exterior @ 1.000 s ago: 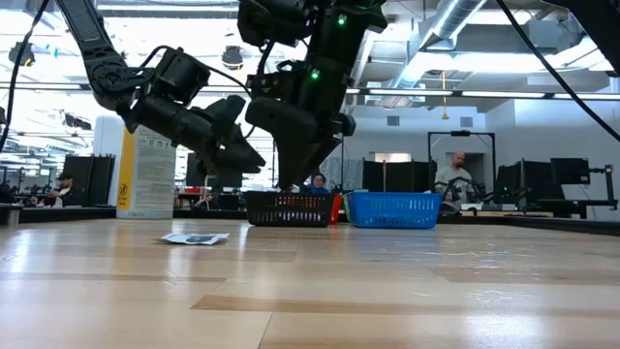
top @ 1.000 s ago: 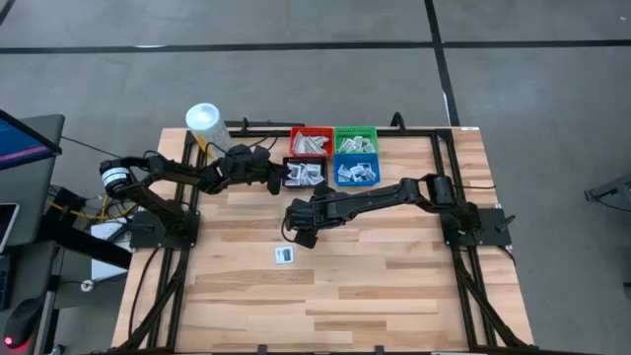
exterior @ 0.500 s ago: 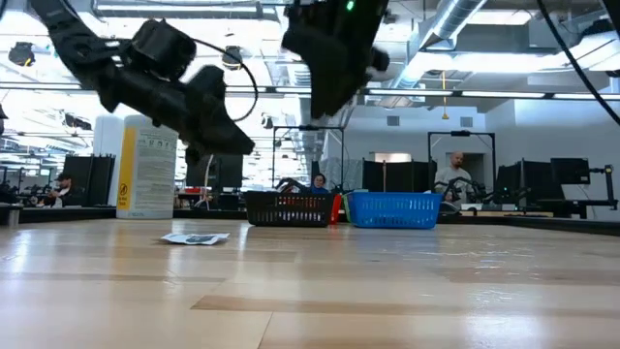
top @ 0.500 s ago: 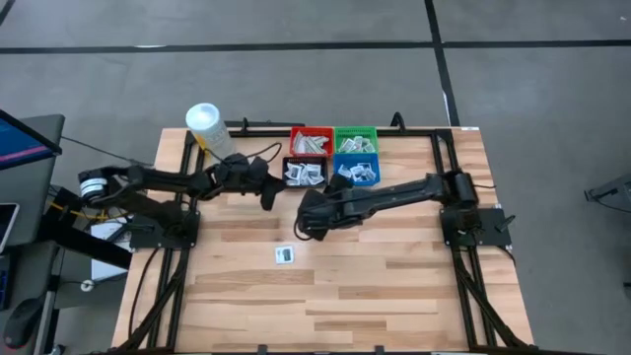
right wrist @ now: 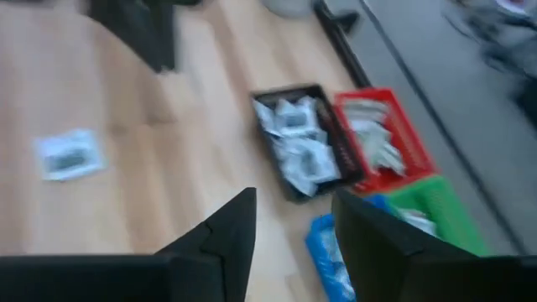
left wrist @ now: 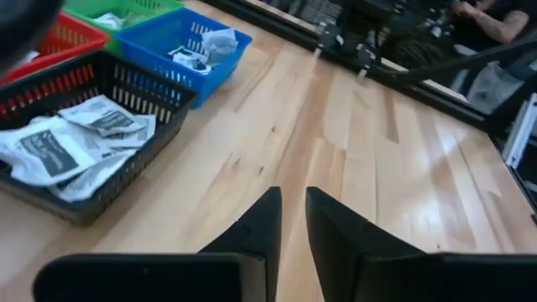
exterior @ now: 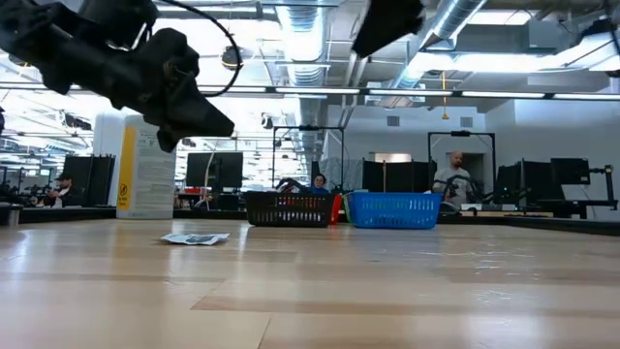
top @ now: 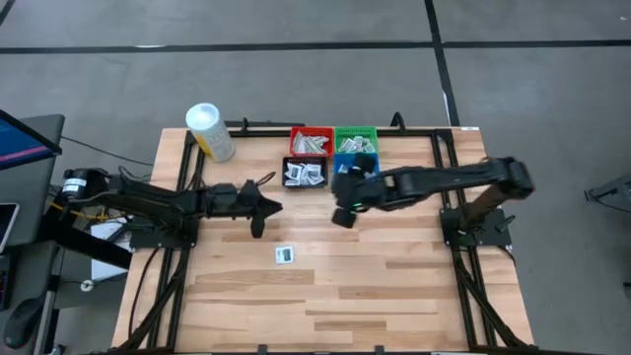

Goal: Pick & Place First Aid Supplies
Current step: Put the towelette pack into the black basket

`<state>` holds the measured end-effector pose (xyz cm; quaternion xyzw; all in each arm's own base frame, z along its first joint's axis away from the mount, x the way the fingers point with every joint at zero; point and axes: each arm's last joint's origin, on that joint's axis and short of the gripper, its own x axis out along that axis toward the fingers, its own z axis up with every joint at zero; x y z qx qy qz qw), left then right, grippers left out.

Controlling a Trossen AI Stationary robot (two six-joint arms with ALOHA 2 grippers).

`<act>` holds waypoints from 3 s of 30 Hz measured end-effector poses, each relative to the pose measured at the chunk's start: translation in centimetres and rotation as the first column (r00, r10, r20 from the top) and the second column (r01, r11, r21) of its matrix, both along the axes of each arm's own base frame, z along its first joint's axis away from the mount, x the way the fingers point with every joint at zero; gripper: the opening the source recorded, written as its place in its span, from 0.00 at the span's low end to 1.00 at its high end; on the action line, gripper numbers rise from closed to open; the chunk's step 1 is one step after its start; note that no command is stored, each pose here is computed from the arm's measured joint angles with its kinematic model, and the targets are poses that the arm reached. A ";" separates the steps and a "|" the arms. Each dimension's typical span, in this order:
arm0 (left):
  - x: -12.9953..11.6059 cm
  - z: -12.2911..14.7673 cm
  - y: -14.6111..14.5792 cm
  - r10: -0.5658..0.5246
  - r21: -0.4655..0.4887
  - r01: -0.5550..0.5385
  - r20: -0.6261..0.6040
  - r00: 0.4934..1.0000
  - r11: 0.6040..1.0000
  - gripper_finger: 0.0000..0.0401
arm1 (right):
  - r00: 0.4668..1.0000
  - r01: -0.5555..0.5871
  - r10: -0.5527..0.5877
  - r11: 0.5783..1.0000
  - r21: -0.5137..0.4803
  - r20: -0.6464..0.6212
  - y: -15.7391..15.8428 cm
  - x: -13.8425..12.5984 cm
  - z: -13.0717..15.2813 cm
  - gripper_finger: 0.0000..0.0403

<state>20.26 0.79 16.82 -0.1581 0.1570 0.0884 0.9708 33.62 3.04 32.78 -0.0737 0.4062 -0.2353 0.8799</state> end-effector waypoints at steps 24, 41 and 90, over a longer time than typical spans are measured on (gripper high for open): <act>1.9 -1.6 -9.6 0.006 -0.046 -0.009 -0.074 0.997 0.999 0.12 | 0.928 -0.271 0.178 0.926 0.265 0.328 2.9 -14.0 -8.5 0.34; 3.9 -6.1 -10.7 0.059 0.114 -0.017 -0.375 0.925 0.993 0.12 | 0.911 -0.310 0.226 0.927 0.210 0.345 4.7 -13.9 -10.4 0.34; 5.2 -5.8 -10.9 -0.147 0.239 0.236 -0.341 0.929 0.942 0.43 | 0.907 -0.329 0.246 0.921 0.211 0.341 5.1 -14.1 -10.4 0.36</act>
